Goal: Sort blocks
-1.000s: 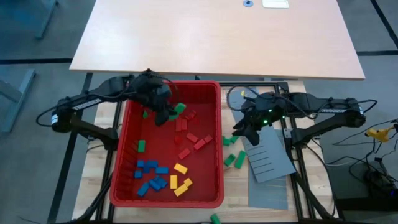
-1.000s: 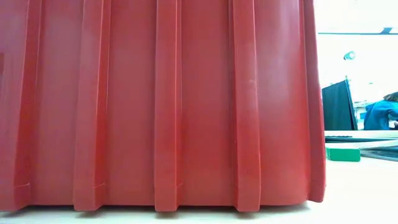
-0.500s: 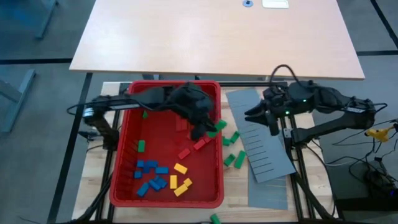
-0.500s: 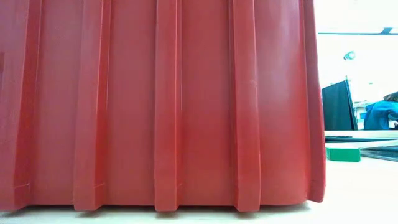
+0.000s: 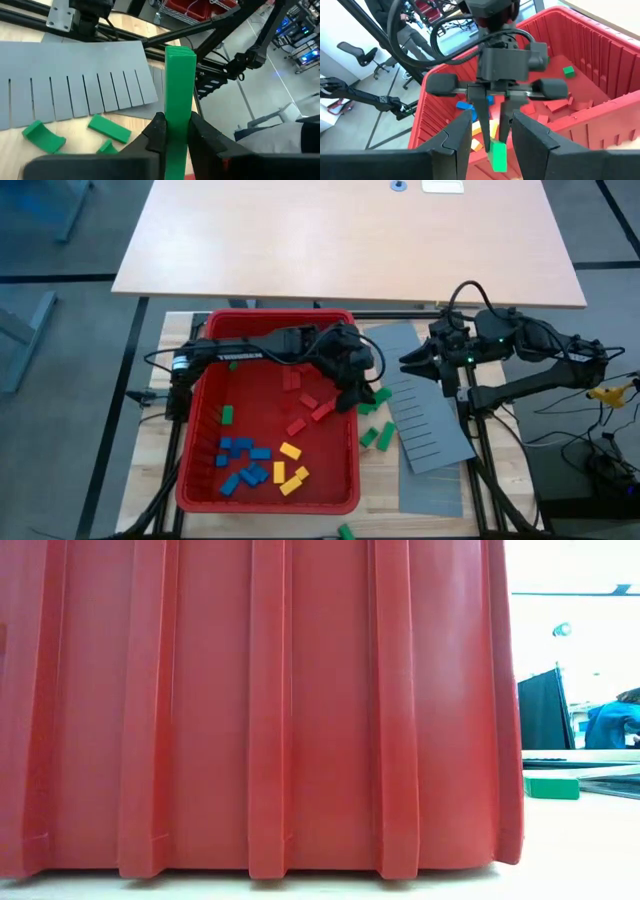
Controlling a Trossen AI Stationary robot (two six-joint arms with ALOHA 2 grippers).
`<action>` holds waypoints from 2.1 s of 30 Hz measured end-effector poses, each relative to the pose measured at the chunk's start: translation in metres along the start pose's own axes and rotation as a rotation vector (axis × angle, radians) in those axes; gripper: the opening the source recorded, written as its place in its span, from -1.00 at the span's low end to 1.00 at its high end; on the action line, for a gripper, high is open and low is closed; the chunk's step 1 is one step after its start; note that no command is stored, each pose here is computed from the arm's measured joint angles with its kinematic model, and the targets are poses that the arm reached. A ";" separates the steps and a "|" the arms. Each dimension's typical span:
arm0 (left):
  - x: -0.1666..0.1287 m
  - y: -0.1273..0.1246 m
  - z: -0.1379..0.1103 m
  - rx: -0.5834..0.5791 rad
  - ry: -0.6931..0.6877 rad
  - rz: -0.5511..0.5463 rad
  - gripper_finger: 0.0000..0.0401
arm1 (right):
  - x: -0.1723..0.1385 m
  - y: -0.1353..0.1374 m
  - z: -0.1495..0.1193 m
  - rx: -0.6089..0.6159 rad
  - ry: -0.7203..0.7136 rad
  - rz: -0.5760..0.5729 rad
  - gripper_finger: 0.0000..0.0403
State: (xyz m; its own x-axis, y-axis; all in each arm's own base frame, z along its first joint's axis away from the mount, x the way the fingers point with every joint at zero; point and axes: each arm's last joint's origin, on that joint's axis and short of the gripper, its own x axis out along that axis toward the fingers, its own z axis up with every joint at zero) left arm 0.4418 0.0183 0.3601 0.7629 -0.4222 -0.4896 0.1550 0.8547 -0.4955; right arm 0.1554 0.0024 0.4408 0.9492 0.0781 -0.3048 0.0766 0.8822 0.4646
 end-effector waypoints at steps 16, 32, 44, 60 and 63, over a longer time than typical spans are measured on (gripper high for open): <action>-0.005 -0.002 0.000 0.007 0.017 0.051 0.49 | 0.000 0.001 -0.003 -0.011 0.047 0.043 -0.48; -0.103 -0.026 -0.002 0.081 0.011 0.360 -0.99 | 0.016 0.019 -0.046 0.114 0.473 0.176 -0.97; -0.141 -0.038 -0.011 0.041 0.001 0.497 -1.00 | 0.059 0.076 -0.117 0.020 0.454 0.031 -1.00; -0.148 -0.038 -0.017 0.033 0.048 0.533 -1.00 | 0.136 0.140 -0.245 0.260 0.527 0.274 -1.00; -0.150 -0.039 -0.020 0.020 0.066 0.531 -1.00 | 0.152 0.150 -0.261 0.218 0.605 0.293 -1.00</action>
State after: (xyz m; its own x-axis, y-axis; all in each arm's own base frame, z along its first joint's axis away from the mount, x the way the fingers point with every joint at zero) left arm 0.3086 0.0429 0.4387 0.6985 0.0523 -0.7137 -0.2291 0.9612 -0.1537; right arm 0.2312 0.2677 0.2471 0.6087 0.5984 -0.5209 -0.0367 0.6771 0.7350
